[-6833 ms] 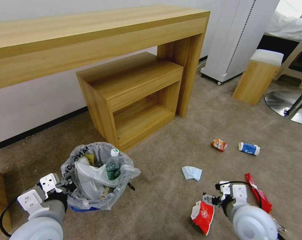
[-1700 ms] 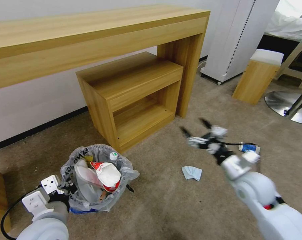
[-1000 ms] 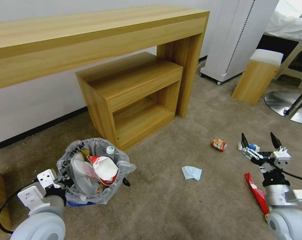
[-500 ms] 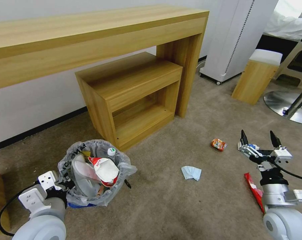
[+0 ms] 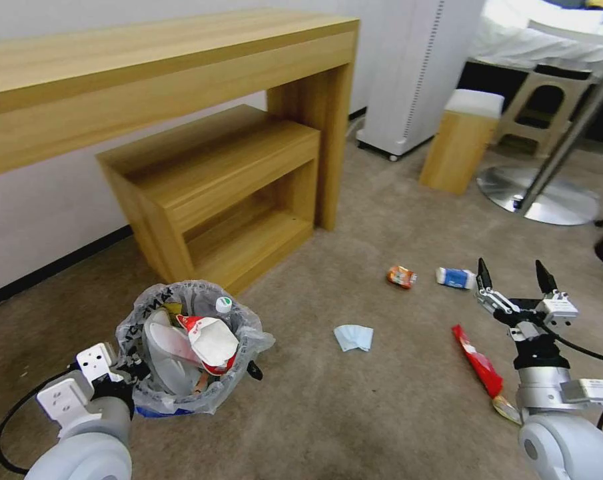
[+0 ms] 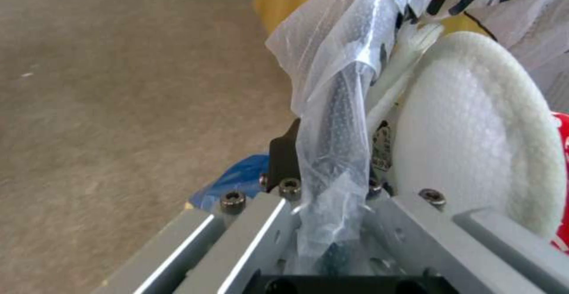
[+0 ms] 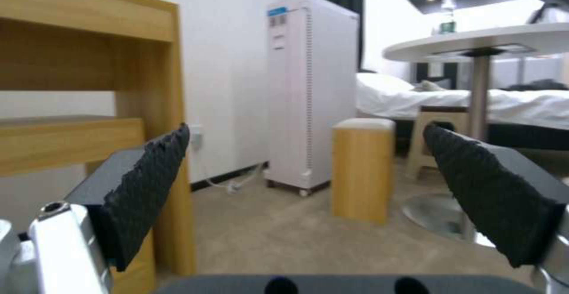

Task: Pick up the trash bin and place the garbage on the floor into it.

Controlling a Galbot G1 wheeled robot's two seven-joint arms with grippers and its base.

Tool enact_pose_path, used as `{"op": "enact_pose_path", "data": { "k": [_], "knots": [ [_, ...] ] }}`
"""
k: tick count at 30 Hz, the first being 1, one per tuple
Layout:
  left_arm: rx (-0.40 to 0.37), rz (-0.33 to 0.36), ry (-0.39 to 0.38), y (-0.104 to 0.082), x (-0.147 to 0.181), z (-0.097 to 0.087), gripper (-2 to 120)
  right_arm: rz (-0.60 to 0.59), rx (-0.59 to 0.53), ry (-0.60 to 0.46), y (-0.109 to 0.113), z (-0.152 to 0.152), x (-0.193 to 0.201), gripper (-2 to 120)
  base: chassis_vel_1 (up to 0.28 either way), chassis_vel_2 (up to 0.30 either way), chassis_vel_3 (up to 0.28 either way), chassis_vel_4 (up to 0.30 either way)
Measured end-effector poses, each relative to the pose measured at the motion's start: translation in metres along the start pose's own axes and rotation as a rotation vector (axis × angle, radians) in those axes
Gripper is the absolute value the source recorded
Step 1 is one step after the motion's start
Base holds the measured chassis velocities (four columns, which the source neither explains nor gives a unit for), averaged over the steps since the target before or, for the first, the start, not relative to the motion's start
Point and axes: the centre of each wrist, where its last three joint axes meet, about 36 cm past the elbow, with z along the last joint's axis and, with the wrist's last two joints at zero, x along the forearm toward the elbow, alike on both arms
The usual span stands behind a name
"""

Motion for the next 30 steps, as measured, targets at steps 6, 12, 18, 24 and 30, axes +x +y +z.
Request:
{"op": "enact_pose_path", "data": {
  "k": [6, 12, 18, 24, 30],
  "knots": [
    [-0.001, 0.003, -0.002, 0.0012, -0.0003, -0.0013, 0, 0.0, -0.007, 0.003, 0.0035, 0.0015, 0.0, 100, -0.086, -0.092, -0.078, -0.091],
    [0.006, 0.008, -0.011, 0.0027, -0.0013, -0.0043, 0, 0.006, -0.015, 0.005, 0.0091, 0.0052, 0.0003, 100, -0.01, -0.006, -0.004, -0.007],
    [0.01, 0.011, -0.012, 0.0021, -0.0015, -0.005, 0, 0.012, -0.019, 0.013, 0.0099, 0.006, 0.002, 100, 0.0, 0.0, 0.0, 0.0],
    [0.013, 0.011, -0.012, 0.0015, -0.0014, -0.0048, 0, 0.014, -0.02, 0.013, 0.0088, 0.0058, 0.0024, 100, 0.0, 0.0, 0.0, 0.0],
    [0.016, 0.009, -0.01, 0.0013, -0.0013, -0.0043, 0, 0.012, -0.02, 0.011, 0.0087, 0.0084, 0.002, 100, 0.0, 0.0, 0.0, 0.0]
  ]
}}
